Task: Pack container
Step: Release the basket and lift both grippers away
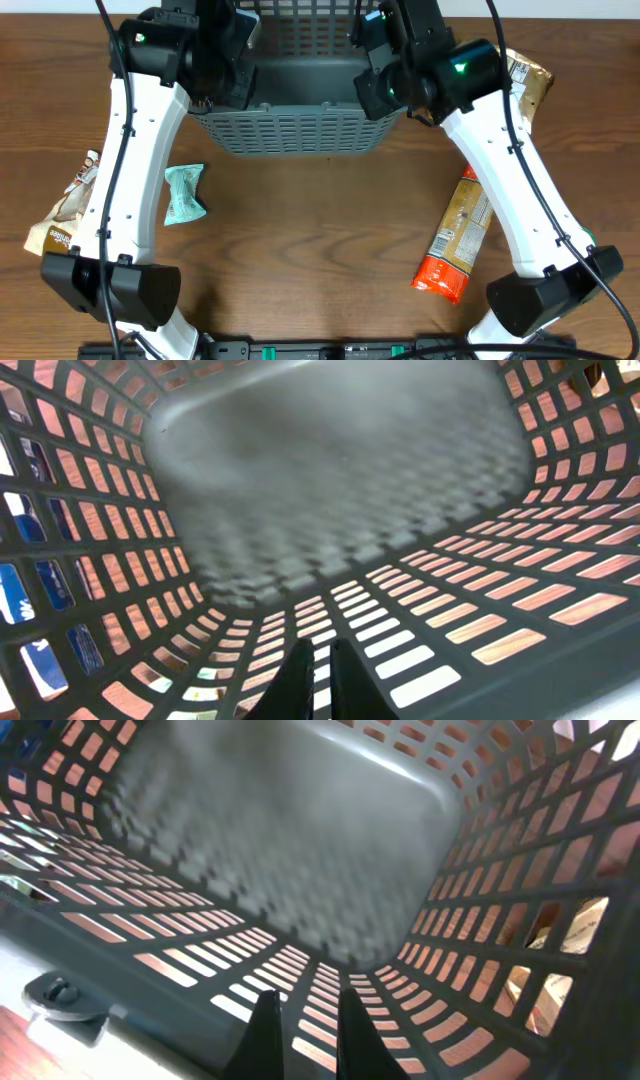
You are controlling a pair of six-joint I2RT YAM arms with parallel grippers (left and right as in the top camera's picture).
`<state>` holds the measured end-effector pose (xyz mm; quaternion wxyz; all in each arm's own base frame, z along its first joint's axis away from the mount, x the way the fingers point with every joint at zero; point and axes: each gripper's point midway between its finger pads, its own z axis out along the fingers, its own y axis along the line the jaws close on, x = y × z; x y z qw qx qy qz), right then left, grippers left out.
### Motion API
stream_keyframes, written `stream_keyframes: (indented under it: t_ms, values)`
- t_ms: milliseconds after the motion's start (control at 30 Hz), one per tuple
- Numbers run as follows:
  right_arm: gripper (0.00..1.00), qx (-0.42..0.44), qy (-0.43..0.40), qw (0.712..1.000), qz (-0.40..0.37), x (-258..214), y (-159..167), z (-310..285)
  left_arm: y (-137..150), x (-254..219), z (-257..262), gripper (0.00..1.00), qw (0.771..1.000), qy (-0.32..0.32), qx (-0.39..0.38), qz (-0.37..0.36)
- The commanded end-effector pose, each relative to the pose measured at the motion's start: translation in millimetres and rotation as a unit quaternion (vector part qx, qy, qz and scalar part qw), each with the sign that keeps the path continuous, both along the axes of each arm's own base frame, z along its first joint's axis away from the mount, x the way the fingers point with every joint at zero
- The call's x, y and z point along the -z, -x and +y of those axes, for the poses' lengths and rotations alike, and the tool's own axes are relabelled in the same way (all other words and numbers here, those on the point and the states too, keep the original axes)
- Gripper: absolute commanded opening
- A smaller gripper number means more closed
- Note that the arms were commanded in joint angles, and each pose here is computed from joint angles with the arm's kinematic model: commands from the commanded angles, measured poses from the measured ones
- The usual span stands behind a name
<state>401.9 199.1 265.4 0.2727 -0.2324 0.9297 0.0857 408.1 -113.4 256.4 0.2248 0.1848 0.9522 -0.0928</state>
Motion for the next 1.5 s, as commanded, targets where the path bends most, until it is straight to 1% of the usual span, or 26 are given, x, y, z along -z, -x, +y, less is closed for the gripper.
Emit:
stream_keyframes:
  t_ms: [0, 267, 500, 767, 1467]
  values:
    - [0.01, 0.018, 0.0, 1.0, 0.005, 0, -3, -9, 6, 1, 3, 0.07, 1.0, -0.005, -0.004, 0.009]
    - [0.01, 0.022, 0.004, 1.0, 0.017, 3, 1, -12, 20, 7, 5, 0.07, 0.999, -0.011, -0.004, 0.04]
    - [0.01, 0.037, 0.006, 0.998, 0.042, 8, 10, -16, 24, 9, 6, 0.07, 0.999, -0.012, -0.004, 0.048]
    - [0.01, 0.042, 0.013, 0.997, 0.065, 14, 20, -20, 35, 13, 8, 0.07, 0.997, -0.018, -0.004, 0.074]
    - [0.01, 0.056, 0.018, 0.994, 0.096, 19, 32, -24, 48, 17, 10, 0.07, 0.995, -0.023, -0.003, 0.1]
